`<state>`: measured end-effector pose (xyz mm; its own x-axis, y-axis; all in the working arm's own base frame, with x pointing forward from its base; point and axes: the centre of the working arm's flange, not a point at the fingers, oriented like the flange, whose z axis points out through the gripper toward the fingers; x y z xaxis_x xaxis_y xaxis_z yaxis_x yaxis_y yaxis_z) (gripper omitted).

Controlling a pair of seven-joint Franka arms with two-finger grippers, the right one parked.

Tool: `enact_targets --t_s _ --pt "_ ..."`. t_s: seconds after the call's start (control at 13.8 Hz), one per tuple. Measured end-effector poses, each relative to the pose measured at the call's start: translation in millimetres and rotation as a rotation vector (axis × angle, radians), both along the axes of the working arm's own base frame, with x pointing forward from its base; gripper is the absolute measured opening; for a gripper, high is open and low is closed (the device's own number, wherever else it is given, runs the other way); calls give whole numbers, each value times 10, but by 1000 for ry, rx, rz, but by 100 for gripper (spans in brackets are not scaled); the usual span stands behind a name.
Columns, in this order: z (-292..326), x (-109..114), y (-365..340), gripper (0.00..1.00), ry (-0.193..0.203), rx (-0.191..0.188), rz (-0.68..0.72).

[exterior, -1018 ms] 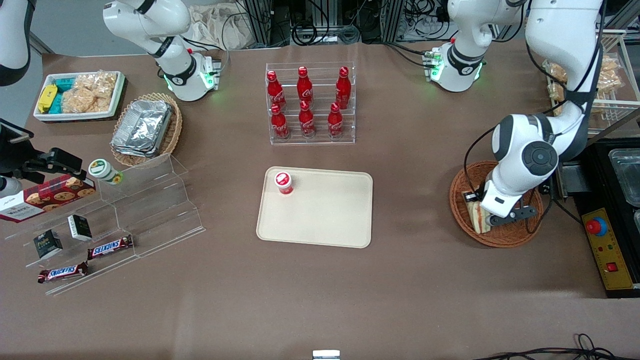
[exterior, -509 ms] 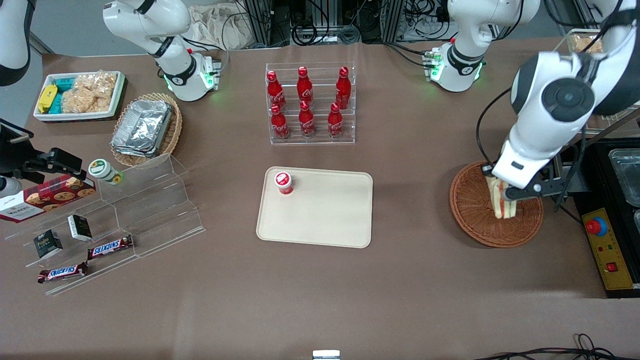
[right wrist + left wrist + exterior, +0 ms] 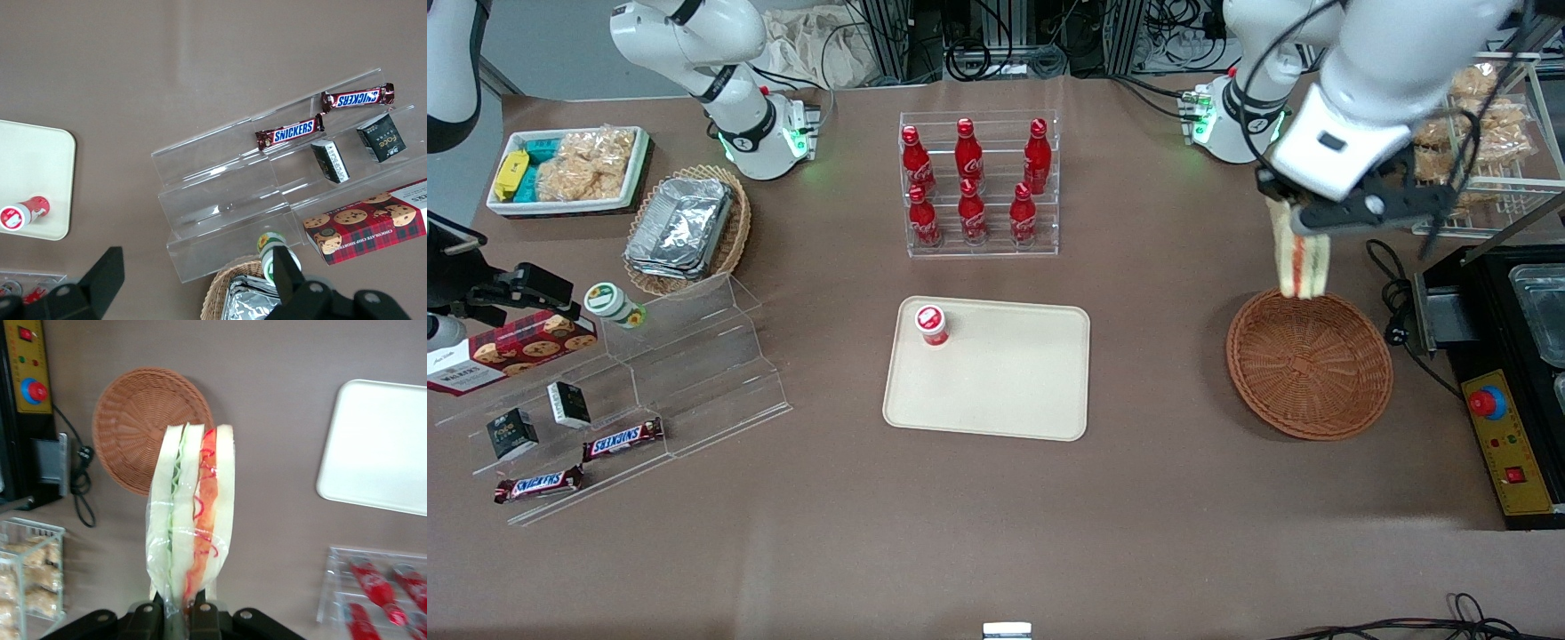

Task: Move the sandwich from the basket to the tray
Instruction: 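Lift the sandwich wedge up out of the basket with the left gripper, then carry the sandwich over the cream tray and lower it beside the cup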

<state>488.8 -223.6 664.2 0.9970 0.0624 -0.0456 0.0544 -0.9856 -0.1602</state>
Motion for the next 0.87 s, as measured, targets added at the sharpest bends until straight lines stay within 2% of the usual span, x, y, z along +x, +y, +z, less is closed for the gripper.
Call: enact_targets --t_s 0.22,0.36,0.58,0.87 --pt "-14 -313 -731 15 -19 -22 71" --pt "-258 -298 -1168 15 -16 -61 119" --pt "-893 93 -1533 15 -2 -130 187" --pt "-1973 647 -1763 15 35 -197 265"
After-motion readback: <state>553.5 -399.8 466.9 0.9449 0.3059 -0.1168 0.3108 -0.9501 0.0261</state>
